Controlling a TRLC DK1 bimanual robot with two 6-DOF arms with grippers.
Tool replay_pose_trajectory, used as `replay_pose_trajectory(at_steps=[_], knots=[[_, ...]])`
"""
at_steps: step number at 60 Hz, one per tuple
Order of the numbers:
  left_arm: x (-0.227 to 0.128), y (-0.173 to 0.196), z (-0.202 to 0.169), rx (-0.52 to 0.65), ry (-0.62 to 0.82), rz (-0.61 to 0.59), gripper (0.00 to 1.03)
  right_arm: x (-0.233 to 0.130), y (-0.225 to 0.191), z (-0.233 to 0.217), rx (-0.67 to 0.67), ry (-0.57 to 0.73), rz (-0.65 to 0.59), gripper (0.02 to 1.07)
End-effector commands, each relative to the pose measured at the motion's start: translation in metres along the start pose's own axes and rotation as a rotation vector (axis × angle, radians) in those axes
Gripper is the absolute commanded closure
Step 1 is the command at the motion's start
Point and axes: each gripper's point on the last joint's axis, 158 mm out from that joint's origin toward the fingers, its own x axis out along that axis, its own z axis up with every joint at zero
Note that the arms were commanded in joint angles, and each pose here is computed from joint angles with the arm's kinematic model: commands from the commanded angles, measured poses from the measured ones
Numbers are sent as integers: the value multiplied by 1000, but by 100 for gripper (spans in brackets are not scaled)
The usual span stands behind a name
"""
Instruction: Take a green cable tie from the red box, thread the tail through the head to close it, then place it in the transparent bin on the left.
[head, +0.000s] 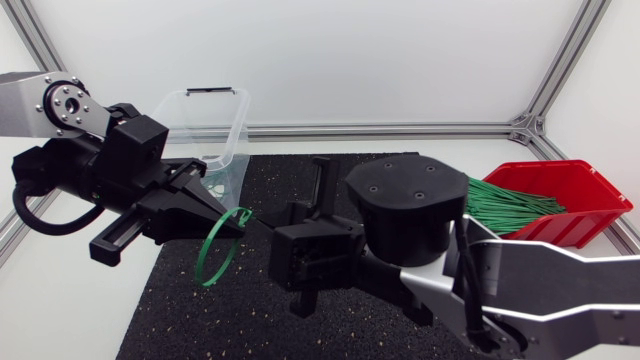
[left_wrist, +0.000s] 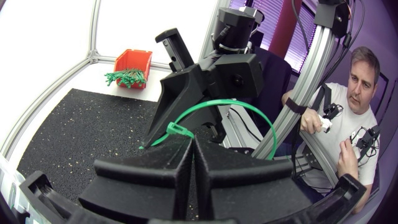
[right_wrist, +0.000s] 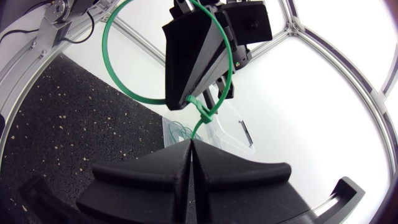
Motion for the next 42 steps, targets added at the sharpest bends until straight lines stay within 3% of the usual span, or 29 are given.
replay_pose_trajectory(at_steps=[1,6,11,17,19,20,26,42], knots=[[-7,-7,24,64,-48,11,100,-1,26,-44,-13,124,61,101],[-7,-4,26,66,-49,11,100,-3,17,-34,-2,107,45,100],[-13,7,29,51,-55,29,100,-2,9,-29,14,106,37,80],[-18,17,32,36,-59,47,100,0,6,-31,28,115,33,79],[-19,20,34,29,-60,55,100,0,7,-33,35,123,39,67],[-23,25,35,22,-64,71,100,0,7,-34,40,127,43,55],[-37,40,42,-7,-76,120,100,2,5,-42,62,147,47,5],[-87,95,61,-53,-102,343,100,9,7,-55,104,191,54,6]])
